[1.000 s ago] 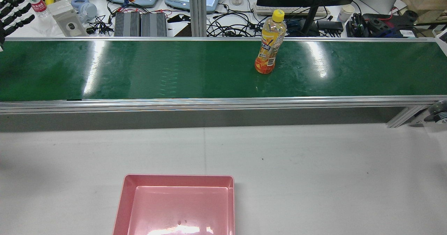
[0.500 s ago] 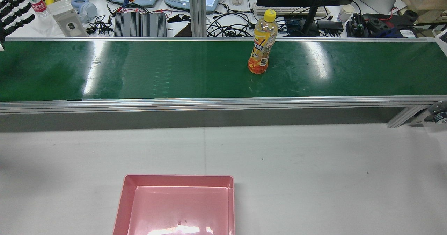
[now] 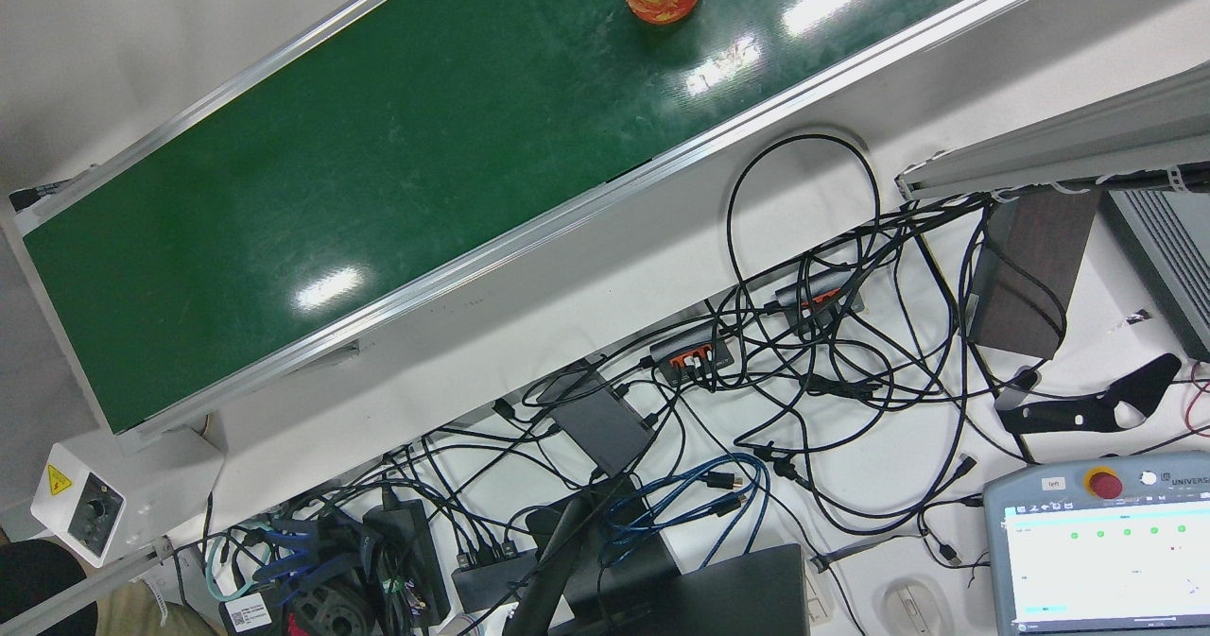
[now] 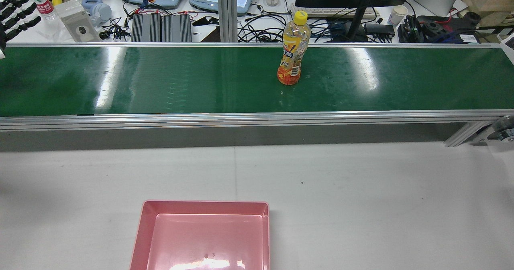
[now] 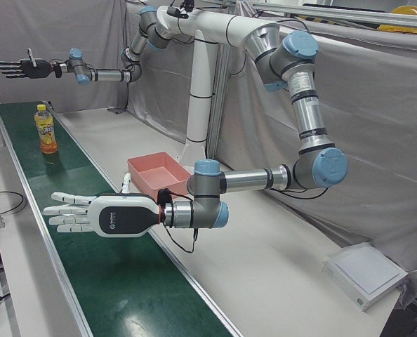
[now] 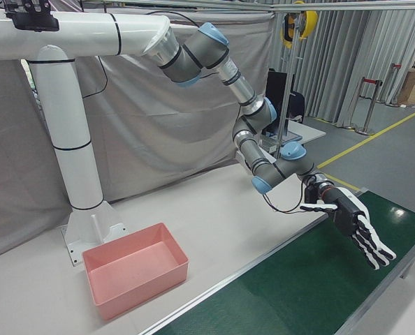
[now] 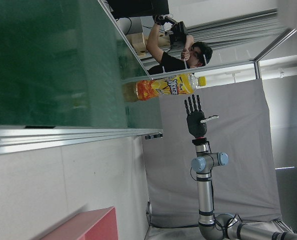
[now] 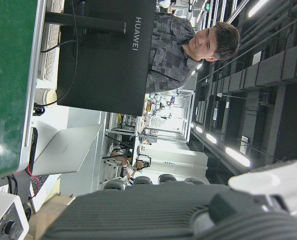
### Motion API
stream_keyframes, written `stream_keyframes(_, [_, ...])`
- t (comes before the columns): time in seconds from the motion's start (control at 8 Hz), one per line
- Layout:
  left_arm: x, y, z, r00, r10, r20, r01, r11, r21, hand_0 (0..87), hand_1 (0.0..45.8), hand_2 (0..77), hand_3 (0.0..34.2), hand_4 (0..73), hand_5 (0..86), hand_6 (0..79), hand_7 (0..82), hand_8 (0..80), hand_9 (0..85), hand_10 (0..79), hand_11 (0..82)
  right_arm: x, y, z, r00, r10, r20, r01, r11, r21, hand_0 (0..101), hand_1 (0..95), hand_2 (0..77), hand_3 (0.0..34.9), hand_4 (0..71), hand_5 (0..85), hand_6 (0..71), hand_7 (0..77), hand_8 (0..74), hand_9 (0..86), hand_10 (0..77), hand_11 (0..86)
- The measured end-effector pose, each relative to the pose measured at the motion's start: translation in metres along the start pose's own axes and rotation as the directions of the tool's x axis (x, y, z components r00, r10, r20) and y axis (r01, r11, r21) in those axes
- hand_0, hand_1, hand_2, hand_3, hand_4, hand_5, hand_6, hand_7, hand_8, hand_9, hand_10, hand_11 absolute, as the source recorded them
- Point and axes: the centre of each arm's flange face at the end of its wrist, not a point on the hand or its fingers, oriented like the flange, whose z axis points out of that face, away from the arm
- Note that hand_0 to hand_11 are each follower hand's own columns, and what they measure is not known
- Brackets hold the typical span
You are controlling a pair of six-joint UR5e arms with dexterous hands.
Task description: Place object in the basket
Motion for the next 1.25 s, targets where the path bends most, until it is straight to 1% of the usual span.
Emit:
stream_keyframes(0.25, [0.0,0.0,0.001,1.0,0.001,0.001,-0.001,1.0,0.0,58.1,6.5,0.0,3.0,8.7,11.4,0.5,0.5,2.7,2.2,3.8,7.1,0.0,0.0,0.0,1.0,0.0,0.0,0.0,1.0,-0.001,0,0.0,0.5,0.0,0.0,0.0,0.0,0.5,0.0,0.0,0.0,0.0])
stream_keyframes(0.62, [-0.015,0.003,0.004,1.0,-0.009,0.023,0.009,1.0,-0.002,58.3,6.5,0.0,3.3,8.7,11.4,0.5,0.5,2.2,1.6,3.8,7.1,0.0,0.0,0.0,1.0,0.0,0.0,0.0,1.0,-0.001,0,0.0,0.5,0.0,0.0,0.0,0.0,0.5,0.0,0.0,0.0,0.0])
stream_keyframes(1.12, [-0.017,0.003,0.005,1.0,-0.01,0.027,0.01,1.0,-0.002,58.1,6.5,0.0,3.1,8.7,11.4,0.5,0.5,2.2,1.6,3.8,7.1,0.0,0.0,0.0,1.0,0.0,0.0,0.0,1.0,-0.001,0,0.0,0.5,0.0,0.0,0.0,0.0,0.5,0.0,0.0,0.0,0.0])
stream_keyframes(1.25, [-0.017,0.003,0.005,1.0,-0.003,0.027,0.003,1.0,-0.001,58.2,4.4,0.0,3.2,8.7,11.4,0.5,0.5,2.2,1.6,3.8,7.1,0.0,0.0,0.0,1.0,0.0,0.0,0.0,1.0,-0.001,0,0.0,0.5,0.0,0.0,0.0,0.0,0.5,0.0,0.0,0.0,0.0])
